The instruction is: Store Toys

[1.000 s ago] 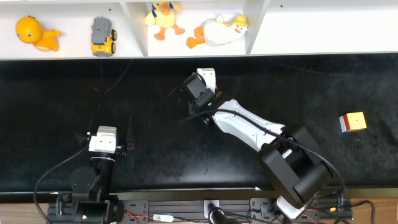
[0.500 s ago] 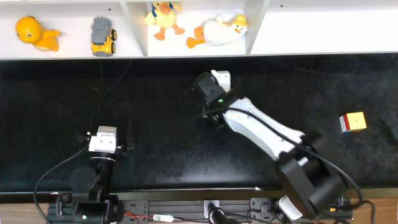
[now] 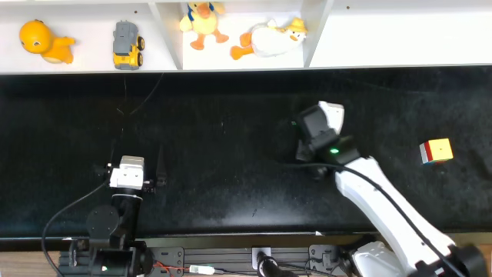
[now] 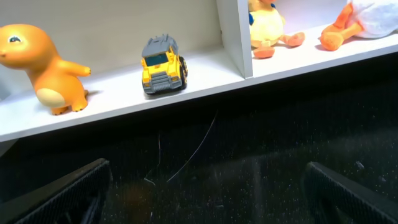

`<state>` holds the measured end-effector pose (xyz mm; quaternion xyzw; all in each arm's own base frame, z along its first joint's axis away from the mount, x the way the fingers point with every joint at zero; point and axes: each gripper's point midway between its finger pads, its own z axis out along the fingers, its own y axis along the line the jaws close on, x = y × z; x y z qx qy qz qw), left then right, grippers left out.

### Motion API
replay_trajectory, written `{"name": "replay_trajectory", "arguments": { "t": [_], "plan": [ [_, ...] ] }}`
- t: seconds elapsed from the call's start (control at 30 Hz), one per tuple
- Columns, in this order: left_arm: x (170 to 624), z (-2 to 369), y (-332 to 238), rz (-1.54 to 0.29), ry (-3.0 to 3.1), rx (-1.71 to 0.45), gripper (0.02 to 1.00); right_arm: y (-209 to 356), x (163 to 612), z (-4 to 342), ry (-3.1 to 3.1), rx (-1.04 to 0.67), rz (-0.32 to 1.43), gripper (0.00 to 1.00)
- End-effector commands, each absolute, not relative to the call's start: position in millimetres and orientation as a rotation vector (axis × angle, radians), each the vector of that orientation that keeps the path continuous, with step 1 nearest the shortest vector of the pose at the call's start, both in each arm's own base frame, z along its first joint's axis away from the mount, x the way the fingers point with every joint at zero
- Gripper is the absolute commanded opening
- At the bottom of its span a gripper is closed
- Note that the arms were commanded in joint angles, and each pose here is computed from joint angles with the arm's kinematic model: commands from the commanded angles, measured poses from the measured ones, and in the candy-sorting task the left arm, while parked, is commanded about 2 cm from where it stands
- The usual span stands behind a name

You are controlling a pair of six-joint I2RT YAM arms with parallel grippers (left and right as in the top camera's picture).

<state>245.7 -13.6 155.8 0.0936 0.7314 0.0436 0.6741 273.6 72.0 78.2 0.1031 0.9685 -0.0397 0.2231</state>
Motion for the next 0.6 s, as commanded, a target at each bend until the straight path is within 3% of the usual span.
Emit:
{"name": "replay_trajectory", "arguments": {
  "t": [0.03,0.27,0.6],
  "plan": [
    [245,156,-13,0.114,1.637,0.219,0.998,45,281,106,2.586,0.278,-0.122,0.045],
    [245,156,-13,0.114,1.637,0.219,0.998,11,294,131,2.496,0.212,-0.186,0.042],
    [245,156,-13,0.114,1.637,0.219,0.998,7,349,151,2.370,0.106,-0.207,0.042]
  ]
}}
